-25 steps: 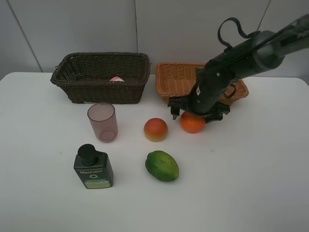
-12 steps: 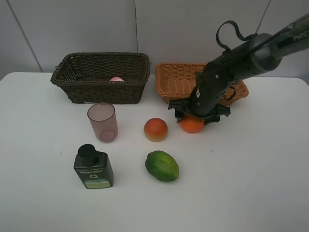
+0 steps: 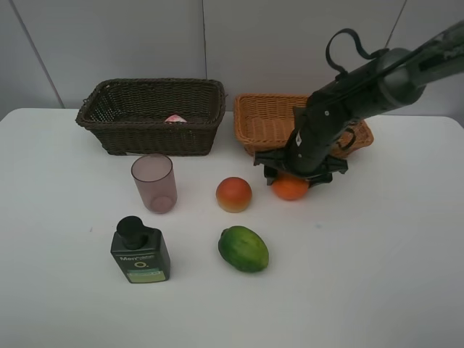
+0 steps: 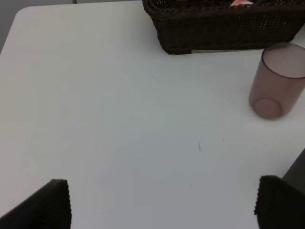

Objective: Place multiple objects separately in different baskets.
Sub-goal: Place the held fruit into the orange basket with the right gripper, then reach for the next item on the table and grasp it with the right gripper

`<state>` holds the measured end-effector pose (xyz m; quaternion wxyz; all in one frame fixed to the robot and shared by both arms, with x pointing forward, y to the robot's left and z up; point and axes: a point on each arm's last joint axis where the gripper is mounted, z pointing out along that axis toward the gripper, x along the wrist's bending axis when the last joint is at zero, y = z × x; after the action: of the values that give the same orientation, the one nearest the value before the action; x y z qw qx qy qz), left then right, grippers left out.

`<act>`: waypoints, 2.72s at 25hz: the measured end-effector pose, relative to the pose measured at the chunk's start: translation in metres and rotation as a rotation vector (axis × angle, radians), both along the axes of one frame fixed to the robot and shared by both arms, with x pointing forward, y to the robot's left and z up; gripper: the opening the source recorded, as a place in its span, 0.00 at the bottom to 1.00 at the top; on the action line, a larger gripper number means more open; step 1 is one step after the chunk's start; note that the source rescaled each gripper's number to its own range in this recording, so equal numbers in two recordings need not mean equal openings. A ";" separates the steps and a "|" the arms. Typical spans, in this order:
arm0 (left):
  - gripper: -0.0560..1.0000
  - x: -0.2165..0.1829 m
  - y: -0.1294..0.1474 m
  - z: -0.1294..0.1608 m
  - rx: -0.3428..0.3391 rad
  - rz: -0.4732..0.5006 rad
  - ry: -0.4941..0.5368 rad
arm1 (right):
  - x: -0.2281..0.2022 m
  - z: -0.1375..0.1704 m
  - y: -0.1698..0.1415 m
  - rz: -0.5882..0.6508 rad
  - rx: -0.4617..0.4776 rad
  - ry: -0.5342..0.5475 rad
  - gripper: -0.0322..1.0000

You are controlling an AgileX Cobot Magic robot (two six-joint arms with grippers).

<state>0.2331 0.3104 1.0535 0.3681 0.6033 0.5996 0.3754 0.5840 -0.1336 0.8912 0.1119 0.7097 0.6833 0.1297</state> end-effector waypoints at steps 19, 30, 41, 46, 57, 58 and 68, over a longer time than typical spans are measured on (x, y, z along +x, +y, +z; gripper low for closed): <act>1.00 0.000 0.000 0.000 0.000 0.000 0.000 | 0.062 0.113 -0.017 0.194 -0.064 0.040 0.66; 1.00 0.000 0.000 0.000 0.000 0.000 -0.001 | 0.119 0.072 -0.028 0.177 -0.129 -0.047 0.66; 1.00 0.000 0.000 0.000 0.000 0.000 -0.001 | 0.132 0.042 -0.024 0.193 -0.112 -0.095 0.66; 1.00 0.000 0.000 0.000 0.000 0.000 -0.001 | 0.133 0.043 -0.025 0.202 -0.133 -0.105 0.93; 1.00 0.000 0.000 0.000 0.000 0.000 -0.001 | 0.099 0.102 -0.007 0.246 -0.181 -0.033 0.99; 1.00 0.000 0.000 0.000 0.000 0.000 -0.001 | 0.090 0.110 0.000 0.276 -0.195 -0.012 0.99; 1.00 0.000 0.000 0.000 0.000 0.000 -0.001 | -0.009 0.129 0.062 0.543 -0.184 0.156 1.00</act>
<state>0.2331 0.3104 1.0536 0.3684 0.6032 0.5995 0.3756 0.5746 -0.0720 1.0199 0.0840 0.4959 0.8635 0.0374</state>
